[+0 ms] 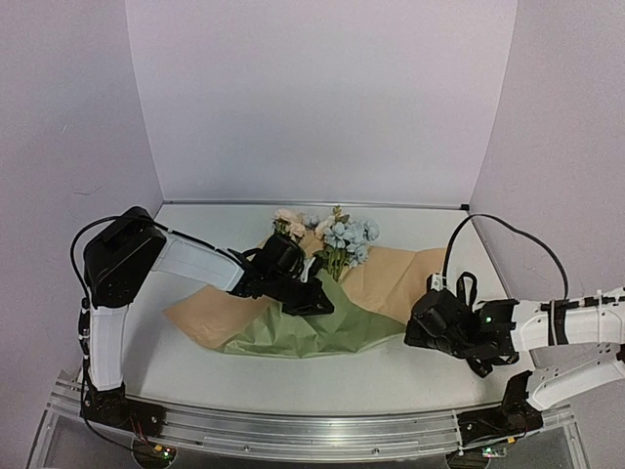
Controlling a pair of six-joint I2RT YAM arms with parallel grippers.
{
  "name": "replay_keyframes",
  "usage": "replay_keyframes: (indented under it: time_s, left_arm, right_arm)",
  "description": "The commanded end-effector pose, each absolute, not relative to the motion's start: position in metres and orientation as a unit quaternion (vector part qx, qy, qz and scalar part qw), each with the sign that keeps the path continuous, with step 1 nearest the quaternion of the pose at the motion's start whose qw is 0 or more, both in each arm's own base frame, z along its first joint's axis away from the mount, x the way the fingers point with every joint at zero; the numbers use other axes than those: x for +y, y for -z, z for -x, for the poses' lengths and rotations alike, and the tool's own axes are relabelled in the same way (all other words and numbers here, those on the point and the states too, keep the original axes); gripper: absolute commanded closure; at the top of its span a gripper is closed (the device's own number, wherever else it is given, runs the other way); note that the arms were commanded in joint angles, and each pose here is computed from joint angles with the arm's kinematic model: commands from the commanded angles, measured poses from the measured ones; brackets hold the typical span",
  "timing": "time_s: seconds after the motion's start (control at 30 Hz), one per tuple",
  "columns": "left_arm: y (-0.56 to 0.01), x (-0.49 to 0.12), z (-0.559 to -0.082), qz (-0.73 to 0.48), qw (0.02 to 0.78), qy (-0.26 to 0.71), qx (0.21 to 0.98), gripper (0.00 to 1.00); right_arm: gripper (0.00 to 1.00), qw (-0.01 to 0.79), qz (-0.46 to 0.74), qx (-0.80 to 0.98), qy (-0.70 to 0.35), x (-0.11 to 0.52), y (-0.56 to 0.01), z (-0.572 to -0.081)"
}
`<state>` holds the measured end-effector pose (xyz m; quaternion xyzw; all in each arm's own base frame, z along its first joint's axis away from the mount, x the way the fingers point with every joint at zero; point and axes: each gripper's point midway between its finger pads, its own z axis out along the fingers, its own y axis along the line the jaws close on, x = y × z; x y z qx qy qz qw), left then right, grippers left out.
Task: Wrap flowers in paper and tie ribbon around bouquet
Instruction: Pick up the one-fourth-folded wrapping paper from the center of the board, then fold the one-fourth-folded wrapping paper at the center of the board.
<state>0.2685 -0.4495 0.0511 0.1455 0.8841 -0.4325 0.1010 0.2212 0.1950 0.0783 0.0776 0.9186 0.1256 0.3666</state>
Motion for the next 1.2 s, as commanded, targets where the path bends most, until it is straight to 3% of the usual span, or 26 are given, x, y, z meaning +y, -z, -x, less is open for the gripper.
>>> replay_keyframes:
  time_s: [0.0,0.2,0.43,0.77,1.17]
  left_arm:
    - [-0.082,-0.476,-0.269,-0.172,0.105,0.473,0.858,0.93]
    - [-0.1,-0.491,-0.223,-0.249,0.074,0.471,0.843,0.93]
    - [-0.062,-0.49,-0.184,-0.302,0.012,0.435,0.848,0.97]
    - [-0.053,-0.526,-0.227,-0.279,0.073,0.418,0.862,0.95]
    - [0.011,-0.518,-0.232,-0.261,0.033,0.345,0.901,0.95]
  right_arm:
    - [1.0,0.371,-0.003,0.926,-0.066,0.19,-0.095,-0.222]
    - [1.0,0.377,-0.008,0.924,-0.056,0.19,-0.111,-0.227]
    - [1.0,0.384,-0.018,0.922,-0.044,0.184,-0.116,-0.229]
    - [1.0,0.36,-0.008,0.93,-0.077,0.198,-0.117,-0.222]
    - [1.0,0.322,0.03,0.933,-0.156,0.24,-0.137,-0.214]
